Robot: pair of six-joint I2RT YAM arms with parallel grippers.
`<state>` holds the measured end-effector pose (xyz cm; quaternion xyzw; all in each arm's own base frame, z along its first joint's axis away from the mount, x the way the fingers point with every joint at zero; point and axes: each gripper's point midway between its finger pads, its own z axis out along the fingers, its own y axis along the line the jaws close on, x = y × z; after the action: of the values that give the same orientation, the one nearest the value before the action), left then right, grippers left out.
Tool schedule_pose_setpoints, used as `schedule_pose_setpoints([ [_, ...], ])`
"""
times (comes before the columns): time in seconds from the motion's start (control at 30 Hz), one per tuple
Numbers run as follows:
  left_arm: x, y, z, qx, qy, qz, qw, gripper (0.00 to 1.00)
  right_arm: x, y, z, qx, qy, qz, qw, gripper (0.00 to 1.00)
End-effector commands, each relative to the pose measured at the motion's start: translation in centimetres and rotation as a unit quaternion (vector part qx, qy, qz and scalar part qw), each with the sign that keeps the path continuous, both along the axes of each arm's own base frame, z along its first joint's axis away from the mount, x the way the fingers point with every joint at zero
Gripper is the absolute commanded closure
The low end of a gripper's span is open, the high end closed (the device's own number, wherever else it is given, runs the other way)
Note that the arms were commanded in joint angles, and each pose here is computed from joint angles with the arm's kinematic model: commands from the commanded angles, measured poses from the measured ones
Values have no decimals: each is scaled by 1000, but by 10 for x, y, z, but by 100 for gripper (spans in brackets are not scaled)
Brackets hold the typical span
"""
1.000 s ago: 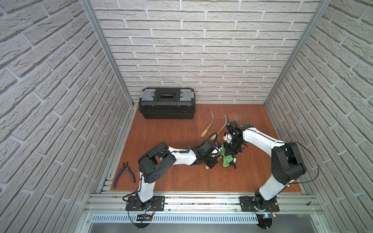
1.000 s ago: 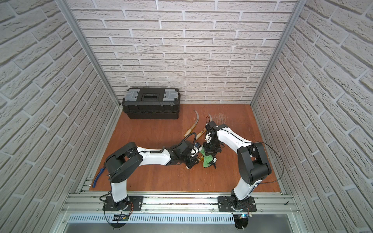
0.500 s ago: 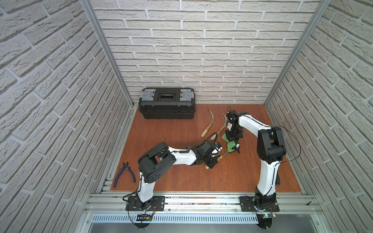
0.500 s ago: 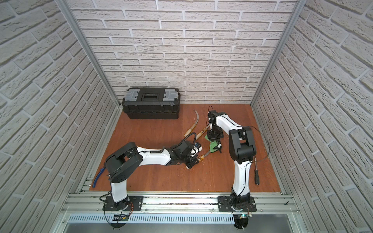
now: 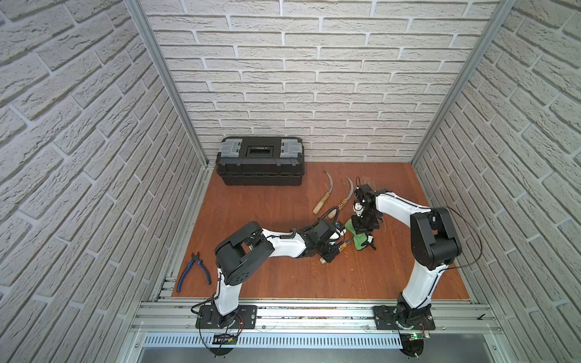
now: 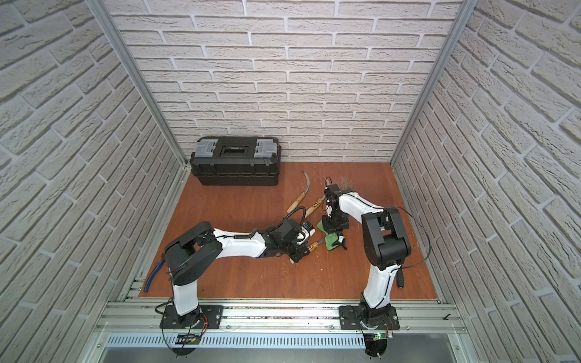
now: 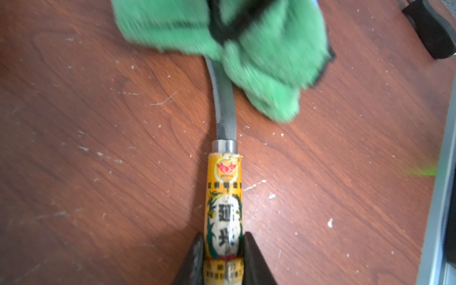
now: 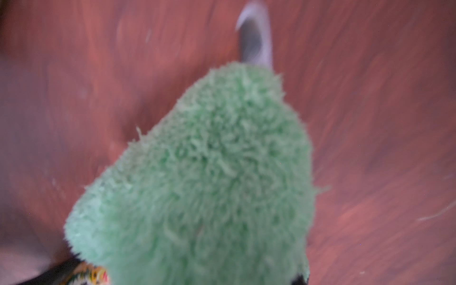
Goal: Wipe small sickles with rags
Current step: Wipe the small sickle at the center of the board.
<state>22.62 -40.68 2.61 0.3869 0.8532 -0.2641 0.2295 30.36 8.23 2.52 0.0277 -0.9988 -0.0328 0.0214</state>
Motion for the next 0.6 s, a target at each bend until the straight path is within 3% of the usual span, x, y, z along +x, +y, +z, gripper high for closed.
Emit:
schedule_pose_setpoints([
  [0.0,2,19,-26,48,11,16,999,100,-68,26,-23,29,98,19,995,97],
  [0.2,3,17,-25,47,12,18,999,99,-84,45,-19,85,62,-9,994,97],
  [0.57,-1,16,-21,71,26,-4,997,66,-54,7,44,113,-72,-93,987,97],
])
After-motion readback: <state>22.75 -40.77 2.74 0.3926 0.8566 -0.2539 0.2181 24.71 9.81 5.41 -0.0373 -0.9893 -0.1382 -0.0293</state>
